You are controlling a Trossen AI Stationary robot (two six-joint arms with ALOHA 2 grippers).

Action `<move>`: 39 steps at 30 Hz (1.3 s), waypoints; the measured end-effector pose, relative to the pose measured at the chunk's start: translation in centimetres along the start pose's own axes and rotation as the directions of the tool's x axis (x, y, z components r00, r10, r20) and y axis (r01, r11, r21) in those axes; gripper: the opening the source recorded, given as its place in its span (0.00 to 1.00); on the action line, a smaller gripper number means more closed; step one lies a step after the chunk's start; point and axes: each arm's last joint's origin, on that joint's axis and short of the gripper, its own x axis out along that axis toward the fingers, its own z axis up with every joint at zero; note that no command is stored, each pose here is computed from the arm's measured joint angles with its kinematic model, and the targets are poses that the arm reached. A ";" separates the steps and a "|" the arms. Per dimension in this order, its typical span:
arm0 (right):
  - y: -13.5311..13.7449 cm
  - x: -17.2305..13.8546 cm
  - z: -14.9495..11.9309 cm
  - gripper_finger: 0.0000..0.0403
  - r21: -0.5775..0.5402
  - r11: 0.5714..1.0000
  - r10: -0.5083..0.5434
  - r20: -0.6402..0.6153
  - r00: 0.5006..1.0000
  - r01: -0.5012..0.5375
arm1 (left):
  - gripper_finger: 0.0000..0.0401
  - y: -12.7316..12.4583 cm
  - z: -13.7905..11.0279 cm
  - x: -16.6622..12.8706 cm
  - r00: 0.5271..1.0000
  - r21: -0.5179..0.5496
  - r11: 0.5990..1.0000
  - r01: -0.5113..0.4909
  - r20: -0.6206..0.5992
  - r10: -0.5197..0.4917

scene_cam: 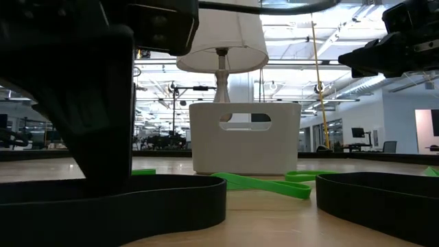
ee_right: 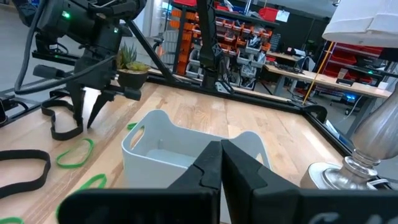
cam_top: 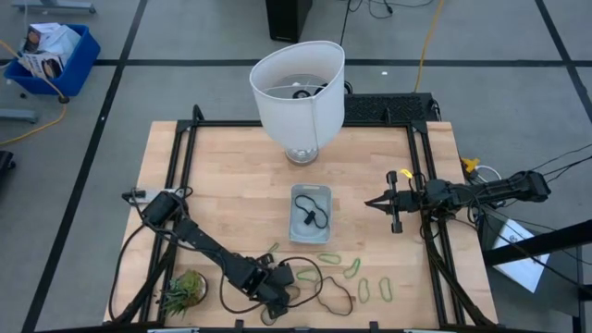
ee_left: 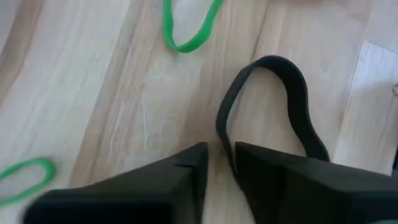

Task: Pick and place rubber bands into bin
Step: Put the black rubber band into the gray bin

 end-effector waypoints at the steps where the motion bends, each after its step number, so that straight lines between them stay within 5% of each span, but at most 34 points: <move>1: 0.0 0.0 0.0 0.00 0.000 1.000 0.000 0.000 1.000 0.000 | 0.12 0.0 0.0 0.0 1.000 0.014 1.000 0.000 -0.002 0.000; 3: 0.0 0.0 0.0 0.00 0.000 1.000 0.000 0.000 1.000 0.000 | 0.03 -0.1 -0.1 0.1 1.000 0.042 0.999 0.006 -0.001 -0.006; 11: 0.0 0.0 0.0 0.00 0.000 1.000 -0.001 0.000 1.000 0.001 | 0.02 -0.6 0.0 -0.7 0.999 0.244 0.969 0.033 0.022 -0.040; 15: 0.0 0.0 0.0 0.00 0.000 1.000 -0.002 0.000 1.000 0.002 | 0.01 -1.4 1.0 -4.4 0.987 0.431 0.902 -0.006 0.148 -0.063; 18: 0.0 0.0 0.1 0.00 0.010 1.000 -0.003 0.008 1.000 0.003 | 0.01 -0.8 1.9 -8.2 0.959 0.468 0.874 -0.134 0.282 -0.004; 22: 0.0 0.0 0.1 0.00 0.016 1.000 -0.002 0.008 1.000 0.002 | 0.01 0.8 1.8 -12.5 0.895 0.476 0.827 -0.299 0.442 0.069; 26: 0.0 0.0 0.0 0.00 0.019 1.000 -0.001 0.005 1.000 0.001 | 0.01 4.0 -0.5 -14.7 0.822 0.391 0.841 -0.375 0.560 0.106; 33: 0.0 0.0 0.0 0.00 0.022 1.000 0.001 0.000 1.000 -0.001 | 0.00 10.3 -5.9 -13.2 0.673 0.275 0.932 -0.237 0.738 -0.046; 39: 0.0 0.0 0.0 0.00 0.022 1.000 0.000 0.000 1.000 0.000 | 0.00 14.5 -8.6 -11.9 0.520 0.269 0.941 -0.205 0.845 -0.128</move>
